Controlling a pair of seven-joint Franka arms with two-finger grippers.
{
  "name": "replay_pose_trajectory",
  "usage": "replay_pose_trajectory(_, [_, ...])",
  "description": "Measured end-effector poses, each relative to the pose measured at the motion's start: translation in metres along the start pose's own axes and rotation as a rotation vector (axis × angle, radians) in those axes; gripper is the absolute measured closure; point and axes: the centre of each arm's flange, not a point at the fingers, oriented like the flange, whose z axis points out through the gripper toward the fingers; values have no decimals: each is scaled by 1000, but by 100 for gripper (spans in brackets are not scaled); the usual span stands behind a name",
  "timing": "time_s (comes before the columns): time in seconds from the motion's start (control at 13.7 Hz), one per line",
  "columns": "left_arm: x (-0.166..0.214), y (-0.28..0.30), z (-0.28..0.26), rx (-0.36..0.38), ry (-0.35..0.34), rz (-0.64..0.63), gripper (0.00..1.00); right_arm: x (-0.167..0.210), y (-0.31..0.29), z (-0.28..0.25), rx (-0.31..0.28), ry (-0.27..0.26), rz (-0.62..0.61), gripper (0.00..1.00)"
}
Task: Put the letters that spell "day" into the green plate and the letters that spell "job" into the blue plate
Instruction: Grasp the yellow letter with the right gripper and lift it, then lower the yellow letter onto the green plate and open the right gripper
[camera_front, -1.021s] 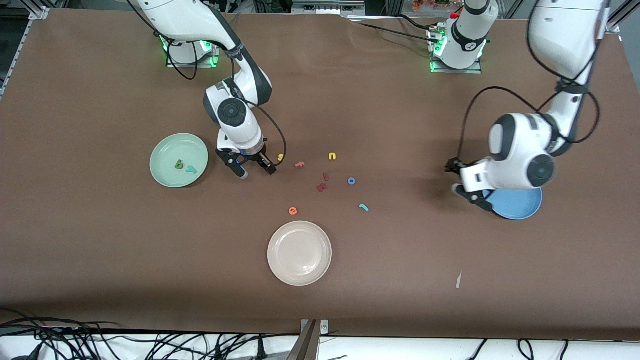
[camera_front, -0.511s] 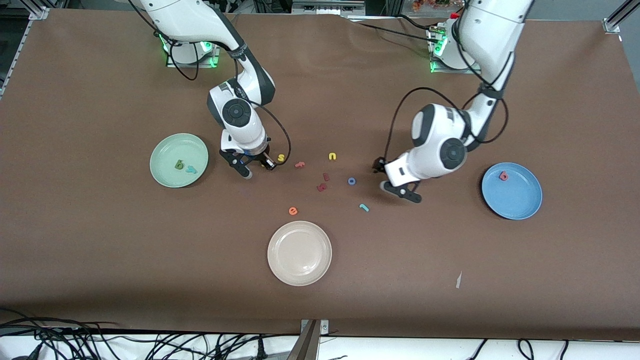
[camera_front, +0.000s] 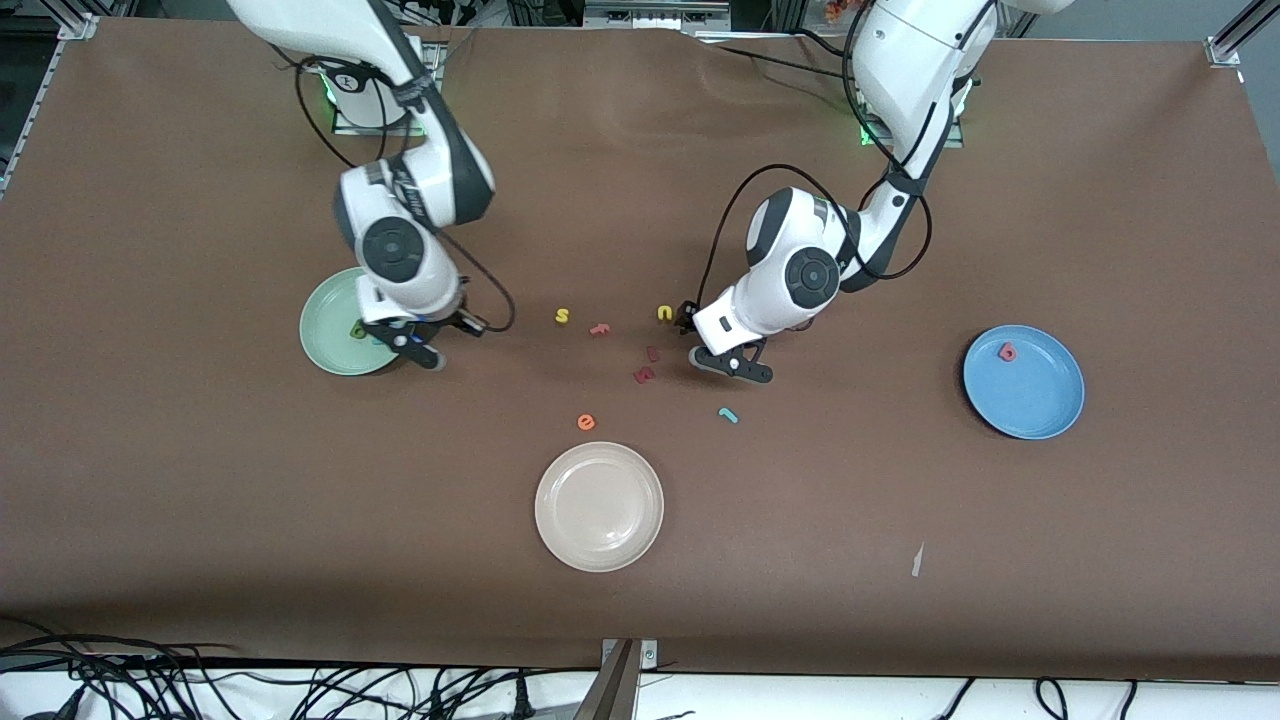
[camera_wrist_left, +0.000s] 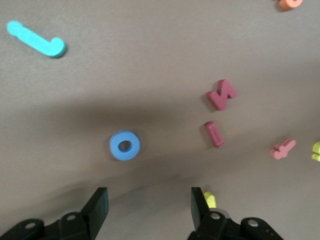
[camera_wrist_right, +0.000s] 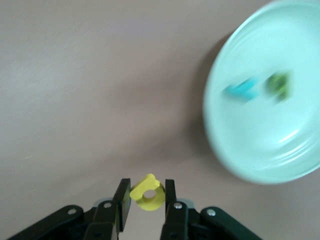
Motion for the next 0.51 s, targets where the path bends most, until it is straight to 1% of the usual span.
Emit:
replay_pose_trajectory(0.22, [6, -4, 8, 4, 29, -6, 26, 33, 79, 10, -20, -35, -94, 69])
replay_pose_trajectory(0.29, [6, -6, 12, 7, 36, -9, 26, 41, 101, 12, -20, -45, -110, 64])
replay_pose_trajectory(0.36, [7, -8, 16, 9, 40, -11, 26, 48, 118, 10, -16, -53, -128, 54])
replay_pose_trajectory(0.44, [8, -9, 19, 11, 43, -12, 27, 50, 128, 7, -11, -62, -143, 45])
replay_pose_trajectory(0.51, [8, -9, 19, 10, 45, -11, 27, 49, 131, 0, -4, -67, -152, 34])
